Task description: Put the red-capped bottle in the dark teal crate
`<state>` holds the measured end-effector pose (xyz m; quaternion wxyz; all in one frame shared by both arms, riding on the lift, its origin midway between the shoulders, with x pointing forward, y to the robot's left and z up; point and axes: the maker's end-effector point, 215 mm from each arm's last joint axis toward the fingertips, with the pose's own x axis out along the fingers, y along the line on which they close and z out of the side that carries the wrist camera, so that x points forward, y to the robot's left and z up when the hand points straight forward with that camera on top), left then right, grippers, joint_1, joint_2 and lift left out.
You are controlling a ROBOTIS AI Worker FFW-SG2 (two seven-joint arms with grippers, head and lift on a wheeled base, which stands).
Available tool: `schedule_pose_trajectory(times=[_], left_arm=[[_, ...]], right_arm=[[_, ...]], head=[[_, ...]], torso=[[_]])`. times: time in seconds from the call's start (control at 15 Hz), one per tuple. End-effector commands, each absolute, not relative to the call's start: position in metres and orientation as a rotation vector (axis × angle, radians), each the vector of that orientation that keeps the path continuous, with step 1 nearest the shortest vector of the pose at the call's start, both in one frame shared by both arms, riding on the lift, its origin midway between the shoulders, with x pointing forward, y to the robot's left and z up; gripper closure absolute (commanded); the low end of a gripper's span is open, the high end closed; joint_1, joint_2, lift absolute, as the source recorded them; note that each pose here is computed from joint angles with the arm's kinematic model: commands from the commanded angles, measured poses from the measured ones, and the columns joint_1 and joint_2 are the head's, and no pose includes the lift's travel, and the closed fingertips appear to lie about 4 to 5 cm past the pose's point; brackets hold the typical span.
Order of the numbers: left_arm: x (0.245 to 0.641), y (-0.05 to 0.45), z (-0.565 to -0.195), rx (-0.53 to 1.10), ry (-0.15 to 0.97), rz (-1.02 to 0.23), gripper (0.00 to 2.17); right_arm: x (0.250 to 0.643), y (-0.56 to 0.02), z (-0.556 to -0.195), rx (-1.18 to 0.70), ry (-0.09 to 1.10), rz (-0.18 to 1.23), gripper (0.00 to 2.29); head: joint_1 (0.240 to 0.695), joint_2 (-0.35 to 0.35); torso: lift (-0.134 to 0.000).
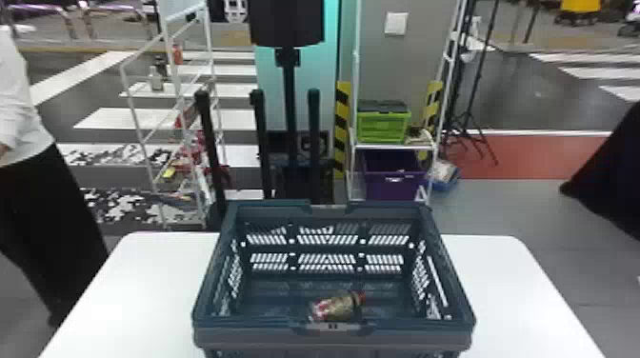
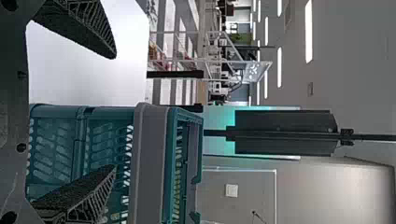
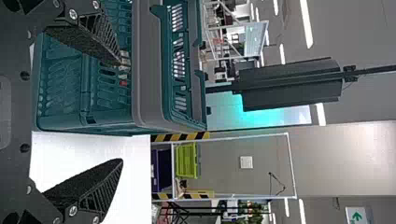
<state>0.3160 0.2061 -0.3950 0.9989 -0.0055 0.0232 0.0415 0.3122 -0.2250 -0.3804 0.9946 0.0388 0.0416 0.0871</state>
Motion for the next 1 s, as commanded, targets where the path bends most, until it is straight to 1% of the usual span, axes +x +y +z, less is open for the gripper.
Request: schedule_pose_trajectory(times=[0.0, 0.93], left_arm=[[0.3131, 0.2061, -0.3970, -0.010, 0.046, 0.079, 0.04], [0.3121, 0.2077, -0.3953, -0.019, 0.031, 0.064, 0.04]], right_arm=[[0.3118, -0.2248, -0.3825, 0.078, 0.089, 0.173, 0.15], [0.3096, -0.2193, -0.3820, 0.073, 0.088, 0.182, 0.15]], head=[[0.499, 0.000], [0.499, 0.000]], torso=[[0.000], [0.000]])
